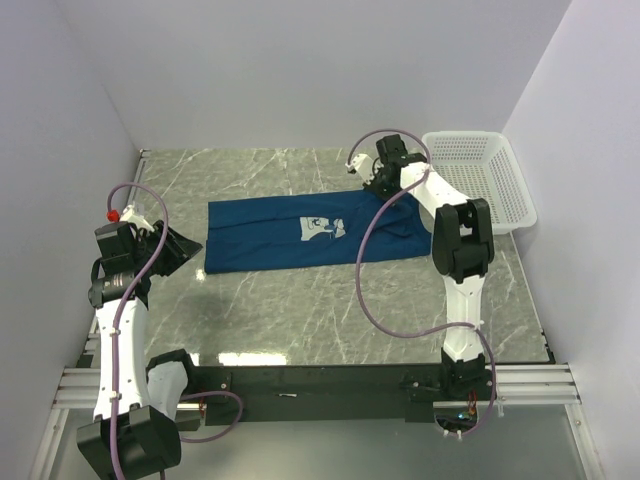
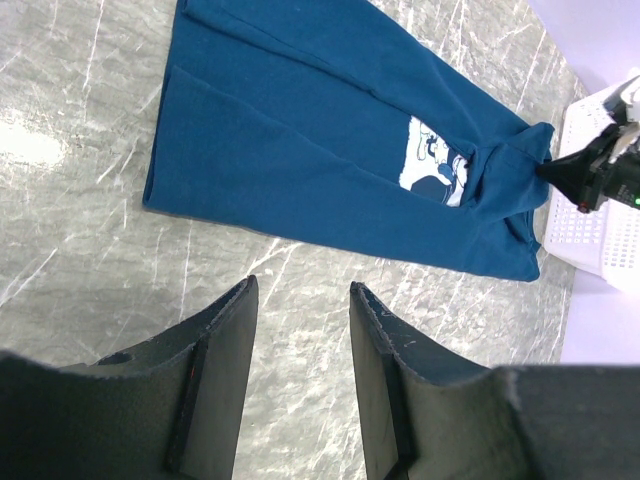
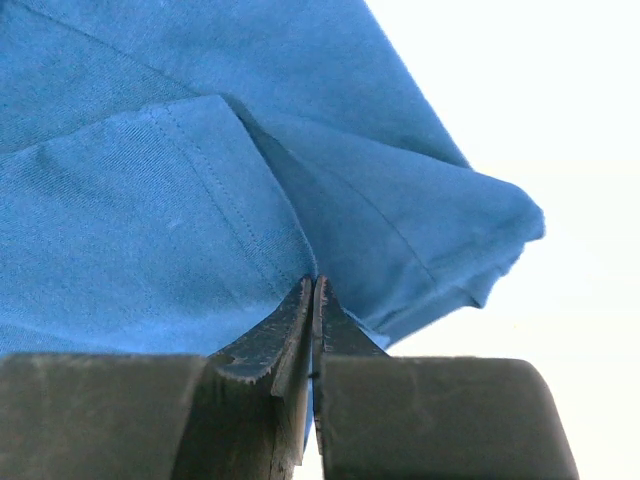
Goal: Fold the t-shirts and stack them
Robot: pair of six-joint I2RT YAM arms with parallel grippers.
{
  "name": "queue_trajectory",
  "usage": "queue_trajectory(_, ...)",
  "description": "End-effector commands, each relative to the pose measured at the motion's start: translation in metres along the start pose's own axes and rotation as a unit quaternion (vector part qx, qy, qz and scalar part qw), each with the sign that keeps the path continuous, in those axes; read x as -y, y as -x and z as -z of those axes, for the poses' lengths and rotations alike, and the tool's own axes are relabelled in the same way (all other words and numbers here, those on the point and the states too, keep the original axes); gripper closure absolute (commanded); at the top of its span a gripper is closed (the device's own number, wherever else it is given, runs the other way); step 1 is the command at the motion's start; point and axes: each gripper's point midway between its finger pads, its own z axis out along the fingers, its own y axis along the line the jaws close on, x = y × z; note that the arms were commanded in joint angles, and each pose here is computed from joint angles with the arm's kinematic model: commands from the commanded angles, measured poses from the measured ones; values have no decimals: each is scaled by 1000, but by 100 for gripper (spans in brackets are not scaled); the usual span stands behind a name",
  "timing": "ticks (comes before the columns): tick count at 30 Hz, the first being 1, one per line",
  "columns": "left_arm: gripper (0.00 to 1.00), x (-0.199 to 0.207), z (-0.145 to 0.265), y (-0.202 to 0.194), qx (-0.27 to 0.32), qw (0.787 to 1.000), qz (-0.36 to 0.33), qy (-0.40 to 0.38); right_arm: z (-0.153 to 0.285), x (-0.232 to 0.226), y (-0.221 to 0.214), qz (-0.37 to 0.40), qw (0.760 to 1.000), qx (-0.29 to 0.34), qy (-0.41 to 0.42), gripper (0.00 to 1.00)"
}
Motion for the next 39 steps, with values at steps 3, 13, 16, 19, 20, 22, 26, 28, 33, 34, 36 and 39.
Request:
queue_trajectory(3,53,1,-1,1,3,1000,-10,-7,41,25,31,17,996,51,-68,95)
queue_trajectory(13,53,1,-1,1,4,1000,-10,-7,49,25,40,27,995,61,-78,95)
queue_trajectory(16,53,1,-1,2,4,1000,-10,-7,51,22,45,32,994,70,-81,95)
queue_trajectory(19,53,1,-1,1,4,1000,-10,-7,55,20,50,39,993,75,-86,95)
queue_trajectory(20,53,1,-1,2,4,1000,-10,-7,55,17,53,42,993,77,-85,95)
queue_trajectory(22,53,0,-1,2,6,1000,-10,-6,57,18,55,45,992,79,-90,94)
queue_trajectory(26,53,1,0,2,6,1000,-11,-7,57,17,60,50,991,80,-93,94)
queue_trajectory(28,53,1,0,2,5,1000,-11,-7,58,18,63,51,990,85,-97,94)
queue_trajectory(33,53,1,-1,2,6,1000,-12,-7,59,20,64,52,990,82,-107,94)
queue_trajectory(34,53,0,-1,1,4,1000,-10,-7,59,19,65,52,989,82,-108,93)
queue_trajectory(36,53,1,0,2,6,1000,-11,-7,59,20,67,54,989,81,-113,93)
queue_trajectory(39,53,1,-1,2,5,1000,-10,-7,59,25,71,48,987,81,-131,93)
